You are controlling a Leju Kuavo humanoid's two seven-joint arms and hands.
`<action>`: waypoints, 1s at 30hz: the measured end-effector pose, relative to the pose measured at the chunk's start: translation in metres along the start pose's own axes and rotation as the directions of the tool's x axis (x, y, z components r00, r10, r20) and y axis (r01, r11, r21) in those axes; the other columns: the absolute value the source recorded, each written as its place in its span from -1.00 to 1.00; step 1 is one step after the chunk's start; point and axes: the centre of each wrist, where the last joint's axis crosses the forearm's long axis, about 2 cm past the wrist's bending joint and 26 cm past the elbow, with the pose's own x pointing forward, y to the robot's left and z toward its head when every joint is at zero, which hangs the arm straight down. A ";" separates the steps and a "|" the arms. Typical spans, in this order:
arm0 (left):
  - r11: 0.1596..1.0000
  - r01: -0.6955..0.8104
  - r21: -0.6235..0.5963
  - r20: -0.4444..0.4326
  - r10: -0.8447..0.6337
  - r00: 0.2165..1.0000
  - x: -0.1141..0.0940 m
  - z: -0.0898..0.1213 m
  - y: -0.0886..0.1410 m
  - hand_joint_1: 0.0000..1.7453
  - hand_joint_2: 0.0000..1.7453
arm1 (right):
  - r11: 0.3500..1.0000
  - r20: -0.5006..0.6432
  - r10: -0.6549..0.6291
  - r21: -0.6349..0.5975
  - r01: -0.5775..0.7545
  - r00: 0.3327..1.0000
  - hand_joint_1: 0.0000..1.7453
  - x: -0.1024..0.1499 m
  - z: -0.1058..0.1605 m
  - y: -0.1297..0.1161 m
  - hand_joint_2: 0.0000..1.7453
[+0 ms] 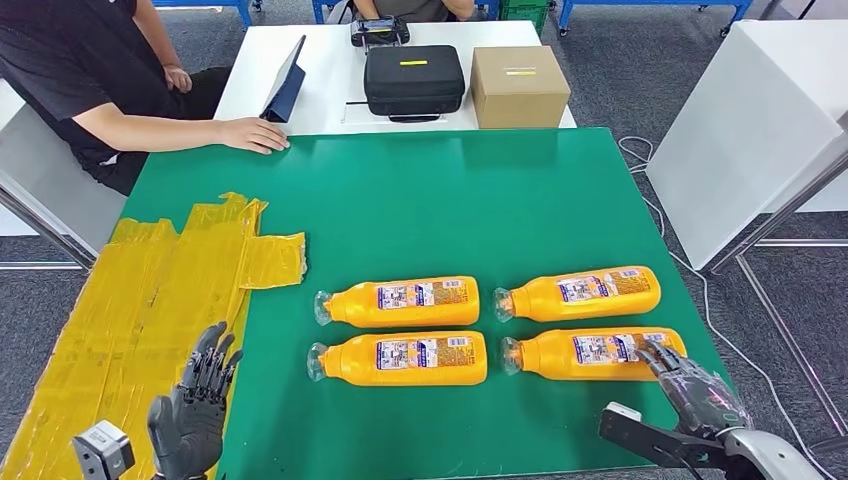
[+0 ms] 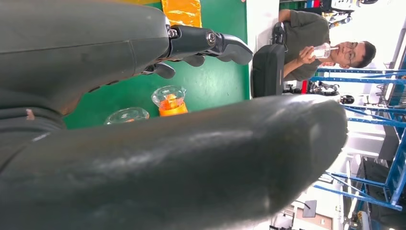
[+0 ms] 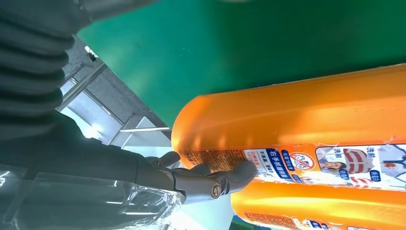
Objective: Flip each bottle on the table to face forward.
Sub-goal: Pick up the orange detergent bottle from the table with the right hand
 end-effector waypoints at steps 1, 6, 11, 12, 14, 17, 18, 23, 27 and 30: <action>1.000 -0.002 0.004 -0.003 0.002 1.000 0.000 0.001 0.000 -1.00 -1.00 | 1.000 -0.001 0.003 -0.003 -0.003 1.000 -1.00 0.001 -0.001 0.000 -1.00; 1.000 -0.007 0.024 -0.016 0.007 1.000 0.000 0.008 0.002 -1.00 -1.00 | 1.000 0.004 0.004 -0.016 -0.004 1.000 -1.00 0.009 -0.007 -0.002 -1.00; 0.999 -0.004 0.036 -0.020 0.005 1.000 0.000 0.012 0.003 -1.00 -1.00 | 1.000 0.018 -0.001 -0.028 0.001 1.000 -1.00 0.015 -0.012 -0.003 -1.00; 0.999 -0.004 0.039 -0.019 0.005 1.000 0.001 0.012 0.003 -1.00 -1.00 | 0.999 0.022 -0.001 -0.035 0.002 1.000 -1.00 0.016 -0.014 -0.005 -1.00; 0.999 -0.002 0.044 -0.016 0.003 1.000 0.002 0.012 0.004 -1.00 -1.00 | 0.999 0.032 -0.006 -0.053 0.007 0.999 -1.00 0.018 -0.018 -0.009 -1.00; 0.999 0.000 0.048 -0.014 0.000 1.000 0.004 0.012 0.005 -1.00 -1.00 | 0.996 0.061 -0.029 -0.087 0.034 0.998 -1.00 0.018 -0.023 -0.017 -1.00; 0.999 0.001 0.049 -0.014 -0.001 1.000 0.004 0.011 0.005 -1.00 -1.00 | 0.995 0.071 -0.036 -0.095 0.043 0.997 -1.00 0.015 -0.023 -0.020 -0.50; 0.999 0.005 0.053 -0.006 -0.004 1.000 0.006 0.007 0.005 -1.00 -1.00 | 0.994 0.109 -0.075 -0.076 0.083 0.991 -1.00 -0.022 -0.009 -0.042 1.00; 0.999 0.001 0.043 0.007 -0.001 1.000 0.008 0.003 0.005 -1.00 -1.00 | 0.995 0.090 -0.074 -0.052 0.079 0.993 -1.00 -0.066 0.021 -0.073 1.00; 0.999 -0.001 0.035 0.016 0.001 1.000 0.009 -0.001 0.005 -1.00 -1.00 | 0.998 0.059 -0.048 -0.039 0.050 0.997 -1.00 -0.081 0.037 -0.091 1.00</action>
